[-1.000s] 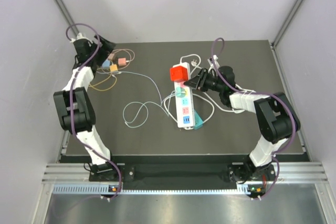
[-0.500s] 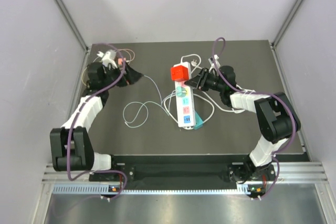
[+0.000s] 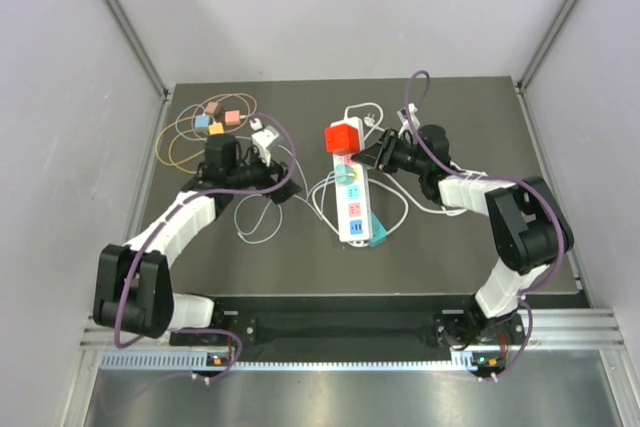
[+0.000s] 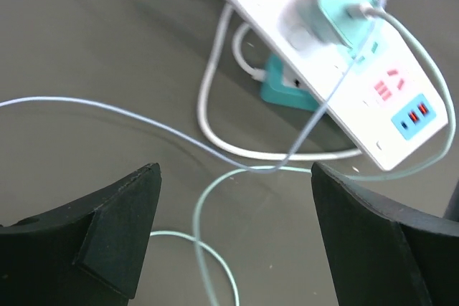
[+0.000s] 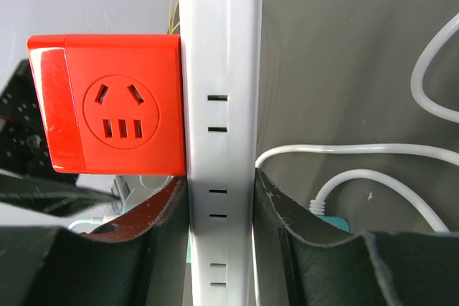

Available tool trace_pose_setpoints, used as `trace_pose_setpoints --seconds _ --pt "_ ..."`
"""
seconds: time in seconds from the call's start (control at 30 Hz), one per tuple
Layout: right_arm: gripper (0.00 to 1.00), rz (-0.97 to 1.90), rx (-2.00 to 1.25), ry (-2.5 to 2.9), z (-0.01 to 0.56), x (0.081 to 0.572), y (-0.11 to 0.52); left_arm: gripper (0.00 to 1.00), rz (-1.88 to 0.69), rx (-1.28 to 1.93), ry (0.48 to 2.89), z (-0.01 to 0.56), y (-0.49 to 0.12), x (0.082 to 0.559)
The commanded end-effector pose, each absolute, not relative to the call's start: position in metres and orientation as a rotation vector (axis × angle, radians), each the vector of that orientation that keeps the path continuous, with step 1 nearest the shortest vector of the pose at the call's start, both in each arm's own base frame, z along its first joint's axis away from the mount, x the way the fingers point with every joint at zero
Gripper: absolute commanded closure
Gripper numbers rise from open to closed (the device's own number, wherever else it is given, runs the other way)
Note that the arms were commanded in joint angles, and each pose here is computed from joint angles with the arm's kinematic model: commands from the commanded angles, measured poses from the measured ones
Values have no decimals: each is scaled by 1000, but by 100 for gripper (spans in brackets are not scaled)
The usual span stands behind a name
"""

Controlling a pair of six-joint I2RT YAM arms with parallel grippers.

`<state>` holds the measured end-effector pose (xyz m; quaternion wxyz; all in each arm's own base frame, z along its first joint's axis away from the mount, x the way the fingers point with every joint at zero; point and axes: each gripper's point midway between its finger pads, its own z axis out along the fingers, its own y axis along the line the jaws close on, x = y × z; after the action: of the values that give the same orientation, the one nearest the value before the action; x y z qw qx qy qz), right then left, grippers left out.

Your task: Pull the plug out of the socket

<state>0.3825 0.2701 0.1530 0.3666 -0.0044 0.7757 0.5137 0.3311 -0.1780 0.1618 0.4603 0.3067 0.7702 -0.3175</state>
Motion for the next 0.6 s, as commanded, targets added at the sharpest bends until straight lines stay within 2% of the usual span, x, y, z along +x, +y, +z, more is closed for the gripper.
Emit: trace_pose_setpoints --seconds 0.0,0.27,0.3,0.47,0.53,0.57 --pt "100 1368 -124 1732 235 389 272 12 -806 1001 1770 162 -207 319" --pt "100 1374 -121 1732 234 389 272 24 -867 1083 1741 157 -229 312" --pt "100 1376 -120 1734 234 389 272 29 -863 1090 1743 154 -230 313" --pt "100 1379 -113 1737 233 390 272 44 -863 1129 1783 136 -248 313" --pt "100 1378 -115 1740 232 389 273 70 -853 1133 1793 132 -253 315" --pt "100 1377 -115 1738 232 389 272 89 -849 1129 1799 130 -254 318"
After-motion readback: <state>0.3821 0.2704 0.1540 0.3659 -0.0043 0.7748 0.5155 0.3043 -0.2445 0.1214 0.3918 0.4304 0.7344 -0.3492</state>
